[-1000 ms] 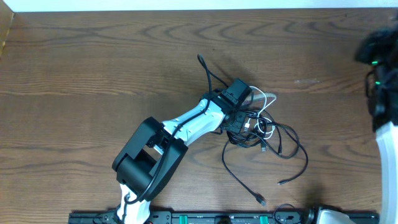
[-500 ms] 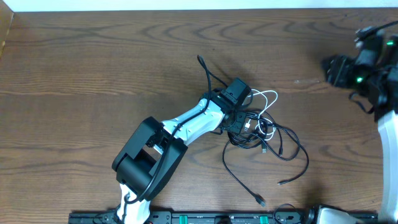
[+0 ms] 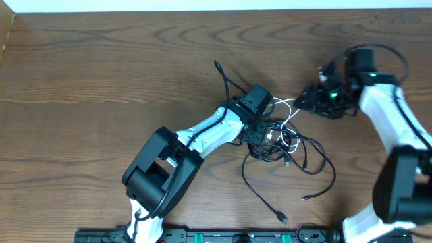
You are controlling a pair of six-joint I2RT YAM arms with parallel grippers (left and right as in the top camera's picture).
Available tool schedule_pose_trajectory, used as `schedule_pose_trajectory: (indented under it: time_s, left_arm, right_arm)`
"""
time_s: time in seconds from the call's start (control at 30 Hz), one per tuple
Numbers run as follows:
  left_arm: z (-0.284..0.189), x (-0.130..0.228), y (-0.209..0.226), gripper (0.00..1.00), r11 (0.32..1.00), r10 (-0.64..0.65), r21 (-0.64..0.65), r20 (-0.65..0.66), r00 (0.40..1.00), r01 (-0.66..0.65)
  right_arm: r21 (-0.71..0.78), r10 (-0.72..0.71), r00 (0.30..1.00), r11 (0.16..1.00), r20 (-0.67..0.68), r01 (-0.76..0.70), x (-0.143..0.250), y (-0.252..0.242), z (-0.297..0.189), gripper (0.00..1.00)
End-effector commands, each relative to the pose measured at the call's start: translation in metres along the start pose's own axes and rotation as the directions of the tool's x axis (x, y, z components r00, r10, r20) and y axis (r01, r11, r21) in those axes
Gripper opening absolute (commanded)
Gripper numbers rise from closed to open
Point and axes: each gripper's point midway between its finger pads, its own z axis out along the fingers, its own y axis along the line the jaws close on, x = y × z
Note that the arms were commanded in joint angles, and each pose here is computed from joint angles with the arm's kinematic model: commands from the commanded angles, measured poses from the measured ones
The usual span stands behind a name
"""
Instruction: Untangle cables
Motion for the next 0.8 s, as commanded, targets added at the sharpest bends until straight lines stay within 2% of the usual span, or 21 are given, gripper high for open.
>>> schedule_pose_trajectory:
  time_s: [0.0,0.1,0.27,0.37,0.4,0.5,0.53,0.67,0.77]
  left_arm:
    - [0.006,0.011,0.004,0.08,1.000,-0.006,0.000,-0.036,0.999,0.006]
    - [0.006,0.011,0.004,0.08,1.000,-0.006,0.000,-0.036,0.999,0.006]
    - [0.006,0.011,0.004,0.08,1.000,-0.006,0.000,-0.036,0.999,0.006]
    - [0.006,0.011,0.004,0.08,1.000,-0.006,0.000,-0.036,0.999,0.006]
    - [0.006,0.011,0.004,0.08,1.000,-0.006,0.000,-0.036,0.999,0.006]
    - [0.006,0.011,0.004,0.08,1.000,-0.006,0.000,-0.036,0.999,0.006]
    - [0.006,0.011,0.004,0.08,1.000,-0.006,0.000,-0.036,0.999,0.006]
    - [0.006,0.012,0.004,0.08,1.000,-0.007,-0.001,-0.039,0.999,0.007]
    - [0.006,0.012,0.005,0.08,1.000,-0.007,-0.003,-0.043,0.999,0.007]
  right_arm:
    - [0.025,0.093,0.994,0.995,-0.052,-0.091,0.006,-0.005,0.031,0.54]
    - [0.030,0.109,0.992,0.994,-0.065,-0.107,0.005,-0.005,0.049,0.54]
    - [0.108,0.213,0.972,0.973,-0.103,-0.202,0.016,-0.016,0.076,0.53]
    - [0.127,0.219,0.967,0.971,-0.129,-0.203,0.023,-0.018,0.086,0.44]
    - [0.130,0.216,0.967,0.971,-0.133,-0.199,0.024,-0.018,0.089,0.38]
    - [0.132,0.225,0.965,0.969,-0.134,-0.208,0.025,-0.016,0.091,0.08]
    - [0.132,0.224,0.965,0.969,-0.134,-0.207,0.025,-0.016,0.091,0.01]
    - [0.092,0.134,0.988,0.988,-0.074,-0.128,0.004,-0.015,0.078,0.01]
    - [0.054,0.063,0.997,0.996,0.040,-0.065,-0.029,-0.008,0.042,0.01]
